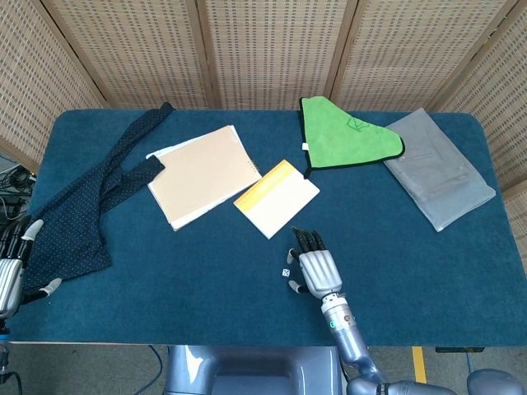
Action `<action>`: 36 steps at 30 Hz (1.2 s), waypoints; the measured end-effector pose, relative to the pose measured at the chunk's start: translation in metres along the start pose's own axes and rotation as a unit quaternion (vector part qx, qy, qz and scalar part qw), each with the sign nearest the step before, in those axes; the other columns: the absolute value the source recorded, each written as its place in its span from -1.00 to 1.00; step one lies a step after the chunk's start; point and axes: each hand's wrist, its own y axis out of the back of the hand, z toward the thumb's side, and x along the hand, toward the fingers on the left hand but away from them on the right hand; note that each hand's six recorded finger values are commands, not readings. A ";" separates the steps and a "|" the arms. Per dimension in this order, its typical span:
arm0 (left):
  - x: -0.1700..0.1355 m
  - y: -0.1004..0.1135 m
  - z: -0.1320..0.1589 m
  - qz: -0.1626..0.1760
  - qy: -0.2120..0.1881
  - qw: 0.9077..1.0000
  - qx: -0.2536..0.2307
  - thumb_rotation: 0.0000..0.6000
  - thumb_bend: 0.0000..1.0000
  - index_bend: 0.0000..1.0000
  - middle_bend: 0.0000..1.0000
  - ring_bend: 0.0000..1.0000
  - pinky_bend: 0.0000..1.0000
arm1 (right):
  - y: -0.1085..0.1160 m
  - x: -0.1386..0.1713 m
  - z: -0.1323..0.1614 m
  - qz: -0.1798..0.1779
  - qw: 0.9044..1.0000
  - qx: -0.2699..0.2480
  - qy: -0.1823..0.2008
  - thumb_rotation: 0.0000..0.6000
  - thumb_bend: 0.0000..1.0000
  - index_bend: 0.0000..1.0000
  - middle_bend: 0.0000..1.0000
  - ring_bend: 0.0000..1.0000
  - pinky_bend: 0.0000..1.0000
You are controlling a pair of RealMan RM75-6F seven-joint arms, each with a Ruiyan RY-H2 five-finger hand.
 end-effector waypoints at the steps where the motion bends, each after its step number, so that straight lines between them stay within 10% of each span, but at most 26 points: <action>1: 0.000 0.000 -0.001 0.000 0.001 1.000 -0.001 1.00 -1.00 -1.00 -1.00 -1.00 -1.00 | -0.001 -0.001 0.001 0.001 1.000 -0.002 -0.001 1.00 -0.21 -0.02 -0.84 -1.00 -1.00; 36: 0.000 0.009 -0.018 0.002 0.024 1.000 -0.015 1.00 -1.00 -1.00 -1.00 -1.00 -1.00 | -0.021 -0.015 0.005 0.039 0.999 -0.017 -0.015 1.00 -0.12 0.08 -0.75 -1.00 -1.00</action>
